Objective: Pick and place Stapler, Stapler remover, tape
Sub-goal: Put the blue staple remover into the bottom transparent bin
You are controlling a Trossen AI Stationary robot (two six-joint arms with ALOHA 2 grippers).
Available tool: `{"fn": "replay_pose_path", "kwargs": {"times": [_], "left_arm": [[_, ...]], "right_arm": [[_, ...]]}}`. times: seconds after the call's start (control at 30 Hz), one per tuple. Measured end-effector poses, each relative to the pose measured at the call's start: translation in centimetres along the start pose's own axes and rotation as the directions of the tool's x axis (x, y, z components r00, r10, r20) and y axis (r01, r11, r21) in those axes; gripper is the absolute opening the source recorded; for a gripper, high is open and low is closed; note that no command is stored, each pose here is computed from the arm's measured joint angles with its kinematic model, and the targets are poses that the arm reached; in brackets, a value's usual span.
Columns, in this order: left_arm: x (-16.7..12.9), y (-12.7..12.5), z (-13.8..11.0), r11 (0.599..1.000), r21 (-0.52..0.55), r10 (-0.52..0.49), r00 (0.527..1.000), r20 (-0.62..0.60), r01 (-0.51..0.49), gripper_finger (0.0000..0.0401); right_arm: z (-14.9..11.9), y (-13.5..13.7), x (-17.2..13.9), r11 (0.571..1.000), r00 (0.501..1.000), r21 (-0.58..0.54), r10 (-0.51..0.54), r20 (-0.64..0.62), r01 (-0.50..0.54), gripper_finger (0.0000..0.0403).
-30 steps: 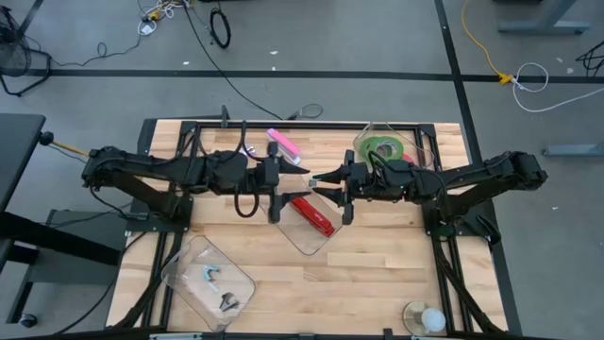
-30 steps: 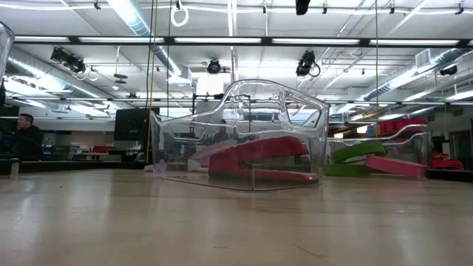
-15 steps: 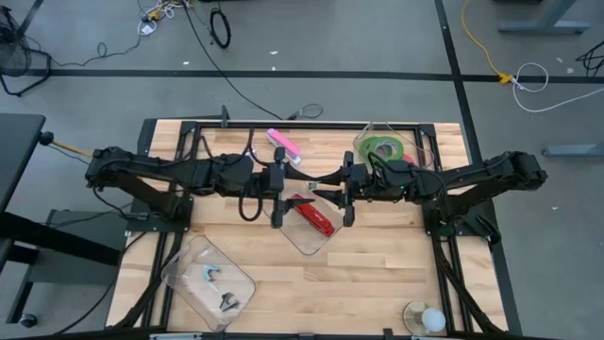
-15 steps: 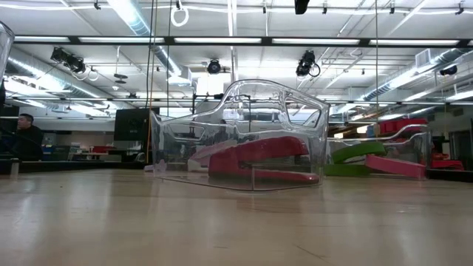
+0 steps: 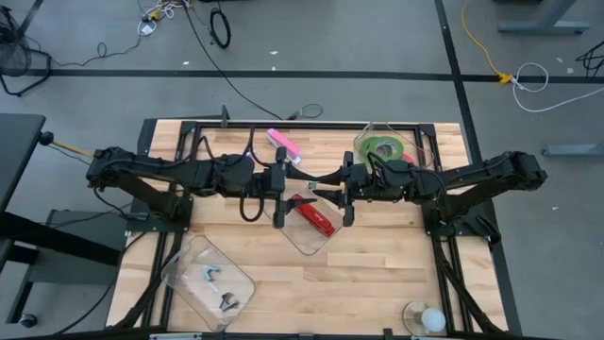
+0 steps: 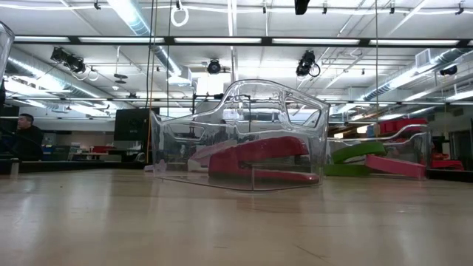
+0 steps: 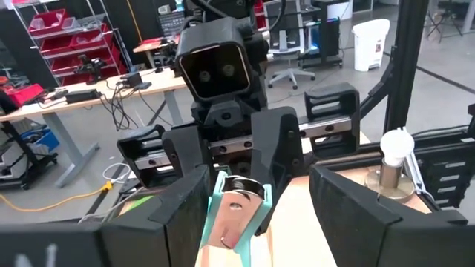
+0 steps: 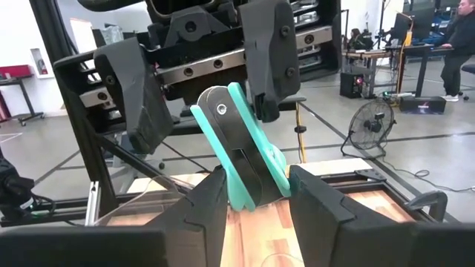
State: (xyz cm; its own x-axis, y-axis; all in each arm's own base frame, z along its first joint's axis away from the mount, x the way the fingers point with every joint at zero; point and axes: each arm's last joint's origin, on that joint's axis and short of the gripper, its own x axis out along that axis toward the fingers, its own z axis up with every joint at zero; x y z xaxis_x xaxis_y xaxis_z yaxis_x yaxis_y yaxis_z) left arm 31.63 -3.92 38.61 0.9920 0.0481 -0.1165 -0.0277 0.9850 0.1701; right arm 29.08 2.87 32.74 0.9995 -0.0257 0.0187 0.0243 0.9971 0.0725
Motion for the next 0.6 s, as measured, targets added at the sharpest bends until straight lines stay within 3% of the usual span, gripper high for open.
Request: {"fn": "replay_pose_path", "kwargs": {"times": [0.6], "left_arm": [[-0.02, 0.02, -0.01, 1.0, 0.008, 0.007, 1.0, -0.003, -0.007, 0.0118]], "right_arm": [[-0.02, 0.02, 0.0, 1.0, 1.0, 0.001, 0.004, -0.002, -0.004, 0.0128]]}}
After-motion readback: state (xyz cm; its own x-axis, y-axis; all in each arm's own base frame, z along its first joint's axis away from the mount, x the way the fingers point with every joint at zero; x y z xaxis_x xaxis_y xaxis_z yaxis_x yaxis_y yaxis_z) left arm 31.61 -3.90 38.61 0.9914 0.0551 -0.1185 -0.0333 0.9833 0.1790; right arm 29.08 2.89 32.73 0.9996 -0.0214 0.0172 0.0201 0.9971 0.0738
